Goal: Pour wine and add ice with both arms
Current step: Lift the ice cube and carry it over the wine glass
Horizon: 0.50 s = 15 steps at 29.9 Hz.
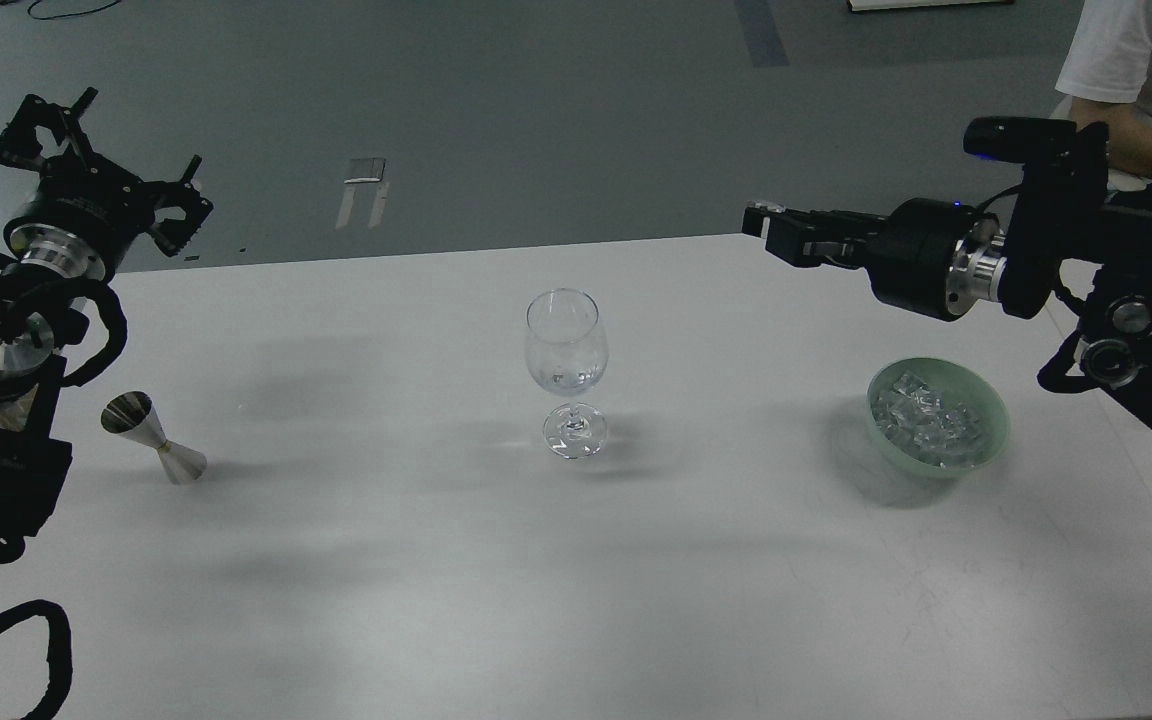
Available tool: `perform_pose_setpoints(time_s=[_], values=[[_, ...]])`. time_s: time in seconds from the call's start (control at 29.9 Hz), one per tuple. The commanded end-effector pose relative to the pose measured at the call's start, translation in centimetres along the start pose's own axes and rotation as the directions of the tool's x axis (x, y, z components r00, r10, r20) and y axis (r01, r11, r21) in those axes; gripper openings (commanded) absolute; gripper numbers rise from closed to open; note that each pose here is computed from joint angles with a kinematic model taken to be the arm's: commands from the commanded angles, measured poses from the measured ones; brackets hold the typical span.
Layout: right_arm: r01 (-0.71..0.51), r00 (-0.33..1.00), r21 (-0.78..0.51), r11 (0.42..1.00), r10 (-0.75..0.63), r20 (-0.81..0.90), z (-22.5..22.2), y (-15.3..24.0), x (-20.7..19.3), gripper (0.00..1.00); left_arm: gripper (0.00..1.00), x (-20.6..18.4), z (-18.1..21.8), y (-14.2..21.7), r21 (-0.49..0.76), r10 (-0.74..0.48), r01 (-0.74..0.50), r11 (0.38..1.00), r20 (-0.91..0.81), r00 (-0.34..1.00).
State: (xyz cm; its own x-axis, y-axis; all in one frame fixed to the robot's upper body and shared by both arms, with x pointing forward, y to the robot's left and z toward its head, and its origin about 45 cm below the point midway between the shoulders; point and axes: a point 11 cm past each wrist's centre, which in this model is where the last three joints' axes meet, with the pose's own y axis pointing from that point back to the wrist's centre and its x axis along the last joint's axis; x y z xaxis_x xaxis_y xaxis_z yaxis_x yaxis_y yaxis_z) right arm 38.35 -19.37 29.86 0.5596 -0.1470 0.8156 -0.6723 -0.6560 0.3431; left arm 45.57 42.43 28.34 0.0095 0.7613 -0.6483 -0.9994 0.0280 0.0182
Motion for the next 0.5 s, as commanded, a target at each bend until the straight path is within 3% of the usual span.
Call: perform_pose_setpoints(time_s=[0.0,0.47], values=[[-0.002,1.000,0.061,0.998,0.001,0.023,-2.5,-1.8,-0.5,0.00,0.99,0.2,0.4,0.1,-0.005,0.004,-0.004,1.000,0.006,1.000],[-0.001,0.999,0.149,0.989,-0.005,0.036,-6.9,-3.7,-1.2,0.00,0.99,0.0,0.0,0.0,-0.003,0.001,-0.001,1.000,0.002,1.000]])
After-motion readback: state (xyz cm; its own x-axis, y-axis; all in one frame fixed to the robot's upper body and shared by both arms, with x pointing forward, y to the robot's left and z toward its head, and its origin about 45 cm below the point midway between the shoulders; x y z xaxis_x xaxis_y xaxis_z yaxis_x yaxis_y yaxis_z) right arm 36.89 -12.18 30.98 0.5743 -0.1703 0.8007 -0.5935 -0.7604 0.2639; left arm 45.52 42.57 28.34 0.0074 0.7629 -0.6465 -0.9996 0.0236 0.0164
